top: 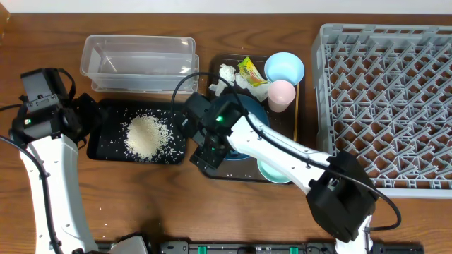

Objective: Sort waste into correct bins and load items into the dishwasher rack
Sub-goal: 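Lower the right gripper onto the large blue plate's near rim, then close the right gripper on the blue plate's rim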

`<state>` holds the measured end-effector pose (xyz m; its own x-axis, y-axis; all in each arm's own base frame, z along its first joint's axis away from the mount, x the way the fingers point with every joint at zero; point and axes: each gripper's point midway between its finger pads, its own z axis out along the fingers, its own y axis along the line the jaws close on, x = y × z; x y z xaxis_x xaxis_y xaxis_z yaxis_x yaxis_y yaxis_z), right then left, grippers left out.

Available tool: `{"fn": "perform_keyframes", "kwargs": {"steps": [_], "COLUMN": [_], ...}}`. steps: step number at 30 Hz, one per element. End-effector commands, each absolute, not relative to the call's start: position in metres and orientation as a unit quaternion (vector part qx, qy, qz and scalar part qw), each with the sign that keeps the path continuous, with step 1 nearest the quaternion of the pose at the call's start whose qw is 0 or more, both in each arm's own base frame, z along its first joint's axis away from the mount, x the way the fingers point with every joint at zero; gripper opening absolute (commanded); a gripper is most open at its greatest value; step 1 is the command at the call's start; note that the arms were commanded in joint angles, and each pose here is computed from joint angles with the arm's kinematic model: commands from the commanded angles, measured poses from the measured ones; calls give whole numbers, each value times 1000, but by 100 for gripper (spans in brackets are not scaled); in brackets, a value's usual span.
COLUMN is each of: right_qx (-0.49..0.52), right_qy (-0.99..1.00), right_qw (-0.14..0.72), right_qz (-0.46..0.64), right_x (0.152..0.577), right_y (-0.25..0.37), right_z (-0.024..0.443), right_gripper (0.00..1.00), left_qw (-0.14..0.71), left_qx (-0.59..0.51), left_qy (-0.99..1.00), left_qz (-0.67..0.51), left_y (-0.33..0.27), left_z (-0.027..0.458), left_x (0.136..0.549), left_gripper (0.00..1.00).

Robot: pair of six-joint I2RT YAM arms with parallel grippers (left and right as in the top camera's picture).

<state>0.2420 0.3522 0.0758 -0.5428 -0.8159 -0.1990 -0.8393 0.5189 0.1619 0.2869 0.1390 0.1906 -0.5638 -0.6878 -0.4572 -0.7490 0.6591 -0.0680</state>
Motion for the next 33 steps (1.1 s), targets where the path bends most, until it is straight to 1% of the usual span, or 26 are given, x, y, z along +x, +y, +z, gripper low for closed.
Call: {"fn": "perform_keyframes", "kwargs": {"steps": [1, 5, 9, 13, 20, 25, 29, 33], "right_qx": [-481, -489, -488, -488, -484, -483, -483, -482], "right_qy": [867, 864, 867, 867, 867, 867, 868, 867], "right_qw": [51, 49, 67, 73, 104, 104, 98, 104], "right_qz": [119, 113, 77, 77, 67, 69, 67, 69], "right_x": [238, 237, 247, 249, 261, 257, 254, 254], "right_y": [354, 351, 344, 344, 349, 345, 341, 345], "right_z": [80, 73, 54, 46, 44, 27, 20, 20], "right_gripper": [75, 75, 73, 73, 67, 66, 61, 58], "left_qw": [239, 239, 239, 239, 239, 239, 239, 239], "left_qx": [-411, -411, -411, -411, -411, -411, -411, -411], "left_qy": [877, 877, 877, 877, 877, 877, 877, 877], "left_qz": [72, 72, 72, 72, 72, 72, 72, 72], "left_y": [143, 143, 143, 143, 143, 143, 143, 143], "left_z": [199, 199, 199, 199, 199, 199, 199, 199], "left_x": [287, 287, 287, 288, 287, 287, 287, 288], "left_gripper": [100, 100, 100, 100, 100, 100, 100, 100]}}
